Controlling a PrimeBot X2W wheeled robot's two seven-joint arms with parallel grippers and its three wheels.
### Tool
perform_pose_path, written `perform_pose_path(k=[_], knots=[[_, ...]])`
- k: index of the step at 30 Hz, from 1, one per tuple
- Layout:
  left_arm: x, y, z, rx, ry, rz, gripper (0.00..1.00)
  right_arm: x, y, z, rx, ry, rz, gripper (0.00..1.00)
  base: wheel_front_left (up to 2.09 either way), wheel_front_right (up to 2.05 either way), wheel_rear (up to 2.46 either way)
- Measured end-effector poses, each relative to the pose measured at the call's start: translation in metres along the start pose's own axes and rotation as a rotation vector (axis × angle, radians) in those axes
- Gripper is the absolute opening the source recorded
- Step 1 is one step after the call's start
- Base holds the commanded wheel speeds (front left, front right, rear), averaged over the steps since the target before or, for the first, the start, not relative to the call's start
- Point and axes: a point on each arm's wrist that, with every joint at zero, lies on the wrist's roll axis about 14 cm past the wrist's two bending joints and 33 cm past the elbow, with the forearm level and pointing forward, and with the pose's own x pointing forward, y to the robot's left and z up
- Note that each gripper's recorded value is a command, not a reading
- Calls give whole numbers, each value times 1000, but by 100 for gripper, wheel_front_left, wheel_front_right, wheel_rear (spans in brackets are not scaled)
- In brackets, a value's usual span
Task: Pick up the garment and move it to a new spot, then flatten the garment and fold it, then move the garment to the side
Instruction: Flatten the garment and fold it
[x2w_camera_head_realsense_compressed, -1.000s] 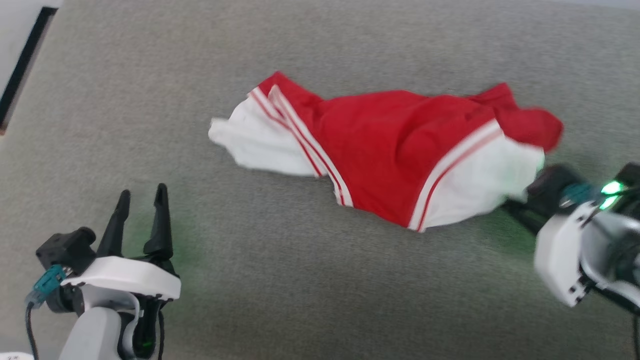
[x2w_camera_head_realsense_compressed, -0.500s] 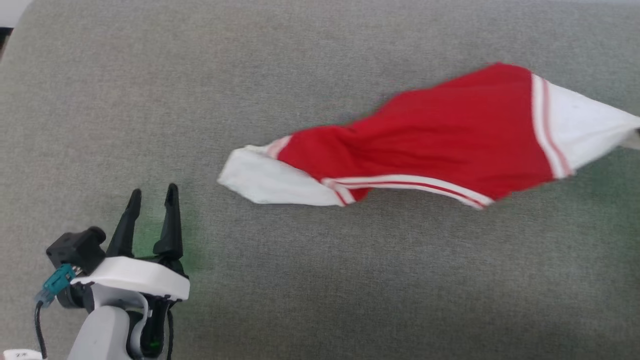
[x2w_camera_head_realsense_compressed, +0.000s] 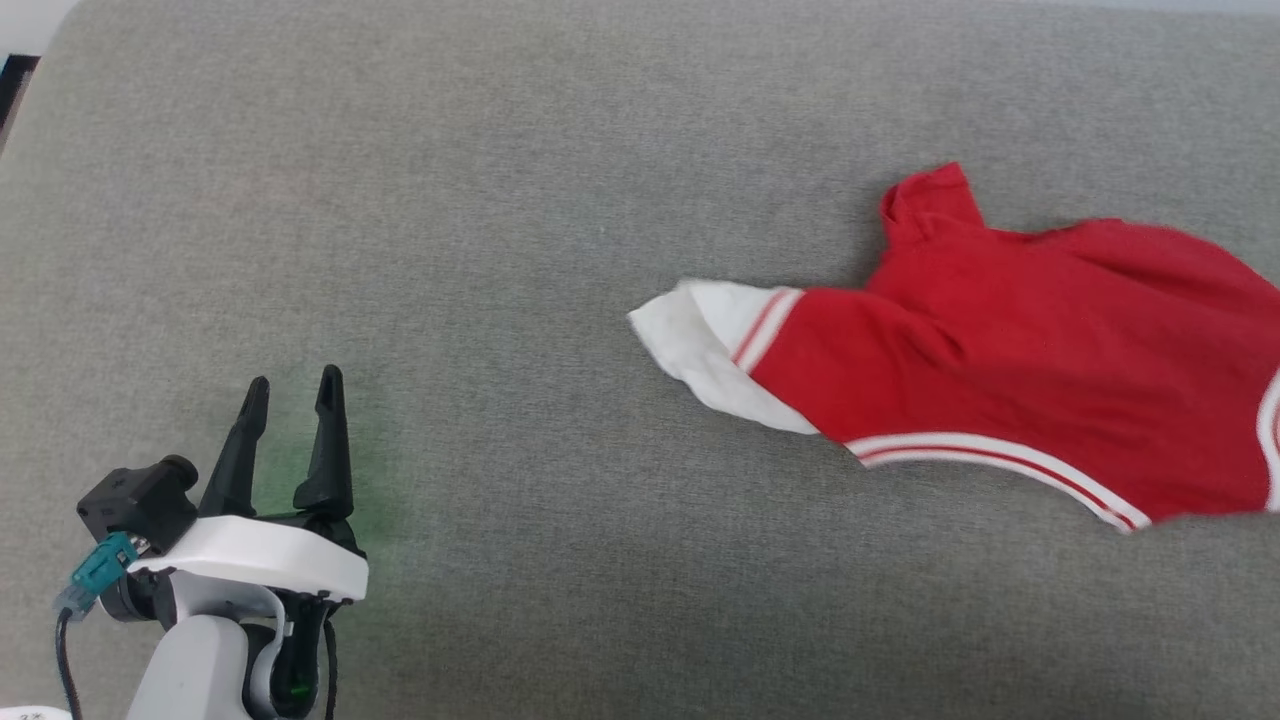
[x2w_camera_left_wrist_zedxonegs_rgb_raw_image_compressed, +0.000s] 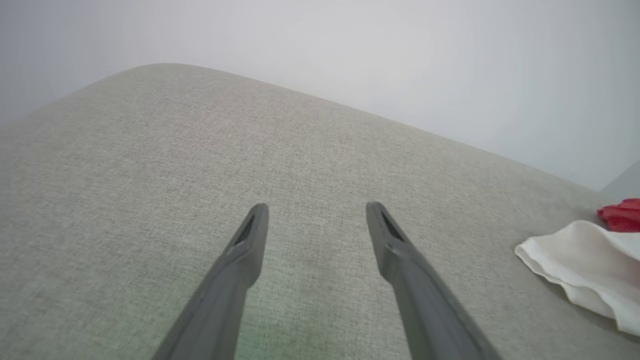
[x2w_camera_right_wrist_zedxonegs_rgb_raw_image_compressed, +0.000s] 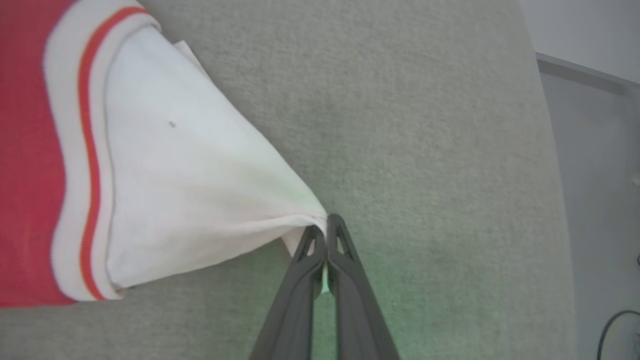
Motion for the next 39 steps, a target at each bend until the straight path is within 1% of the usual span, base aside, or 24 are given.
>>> perform_pose_path(k=[4,9,10,11,12,16,19,21,22,25,26,27,29,30,31,32,34,36,38,39], knots=[[2,-5,0,3,1,-19,100,-10,-23,-15,13,18,-57,0,0,0,0],[5,-12,0,10,2,-47,100,-15,-27,-21,25,5,-70,0,0,0,0],[6,-14,0,18,3,-56,100,-15,-28,-19,28,-10,-73,13,0,0,0],[7,-15,0,25,3,-66,100,-16,-29,-17,34,-26,-77,44,0,0,0],[9,-17,1,36,4,-78,100,-17,-29,-14,39,-40,-80,100,0,0,0],[23,-29,18,102,-18,-151,100,-26,-41,2,55,-134,-119,100,0,0,0],[40,-50,41,149,-48,-234,100,-38,-54,21,75,-239,-157,100,0,0,0],[51,-69,55,170,-52,-299,100,-49,-61,34,79,-311,-183,100,0,0,0],[55,-83,61,162,-42,-340,100,-54,-65,42,85,-351,-199,100,0,0,0],[65,-130,70,153,28,-491,100,-72,-69,64,93,-464,-227,100,0,0,0],[67,-158,56,136,183,-581,100,-81,-67,75,94,-522,-235,100,0,0,0],[65,-169,44,127,278,-619,100,-84,-65,79,93,-541,-235,100,0,0,0],[63,-182,21,66,484,-658,100,-88,-56,86,85,-570,-223,100,0,0,0],[60,-185,7,52,610,-671,100,-88,-51,87,82,-571,-214,100,0,0,0],[60,-185,7,52,610,-671,100,-88,-51,87,82,-571,-214,100,0,0,0],[54,-188,-8,40,735,-680,100,-88,-46,86,75,-568,-208,100,0,0,0],[46,-193,-26,52,916,-689,100,-87,-37,84,68,-562,-193,100,0,0,0],[42,-200,-35,44,1050,-695,100,-86,-32,82,65,-554,-186,100,0,0,0],[37,-207,-43,50,1149,-711,100,-83,-28,76,62,-531,-182,100,0,0,0],[35,-209,-47,32,1197,-710,100,-81,-27,73,62,-523,-181,100,0,0,0]])
